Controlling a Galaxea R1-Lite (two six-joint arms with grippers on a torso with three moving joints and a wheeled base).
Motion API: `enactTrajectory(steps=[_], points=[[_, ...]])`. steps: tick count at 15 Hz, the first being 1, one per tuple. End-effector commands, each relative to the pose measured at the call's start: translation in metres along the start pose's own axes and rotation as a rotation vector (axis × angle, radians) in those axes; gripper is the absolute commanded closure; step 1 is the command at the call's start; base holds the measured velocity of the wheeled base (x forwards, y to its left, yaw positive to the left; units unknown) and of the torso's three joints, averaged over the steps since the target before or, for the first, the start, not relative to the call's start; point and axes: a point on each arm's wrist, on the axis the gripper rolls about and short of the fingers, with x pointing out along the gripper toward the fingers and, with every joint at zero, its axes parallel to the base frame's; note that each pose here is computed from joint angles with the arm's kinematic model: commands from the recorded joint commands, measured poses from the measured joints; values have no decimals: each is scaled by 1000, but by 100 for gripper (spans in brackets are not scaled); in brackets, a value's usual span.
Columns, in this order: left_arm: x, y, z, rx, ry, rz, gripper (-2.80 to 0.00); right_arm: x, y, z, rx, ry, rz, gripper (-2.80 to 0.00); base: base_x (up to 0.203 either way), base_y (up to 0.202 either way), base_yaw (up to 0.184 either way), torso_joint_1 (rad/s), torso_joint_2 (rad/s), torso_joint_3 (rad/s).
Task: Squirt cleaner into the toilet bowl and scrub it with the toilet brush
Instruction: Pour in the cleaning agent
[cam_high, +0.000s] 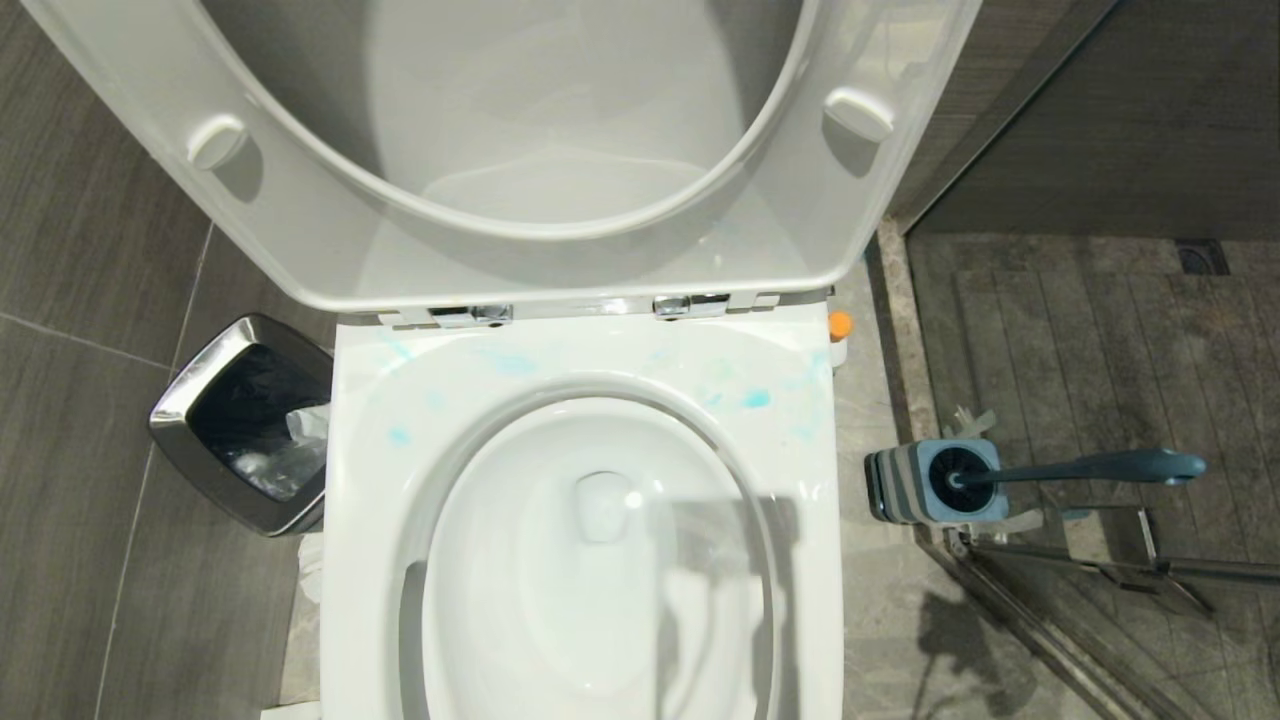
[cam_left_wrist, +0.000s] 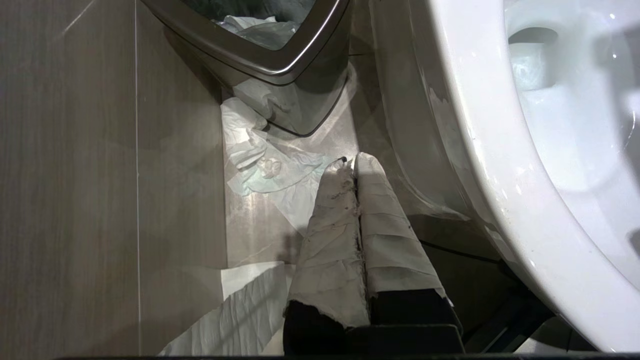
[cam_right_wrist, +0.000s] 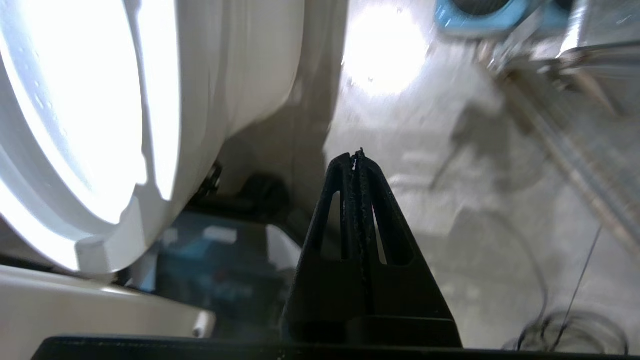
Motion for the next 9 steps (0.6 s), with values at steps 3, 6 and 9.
enactTrajectory(steps=[3,6,9], points=[[0,0,0,1,2,-1,0,81,-18,34,81,368,-31,0,0,0,0,0,0,0],[0,0,0,2,2,-2,0,118,-31,24,-41,438,-92,0,0,0,0,0,0,0],[0,0,0,4,1,-2,0,165,-34,13,-146,367,-109,0,0,0,0,0,0,0]])
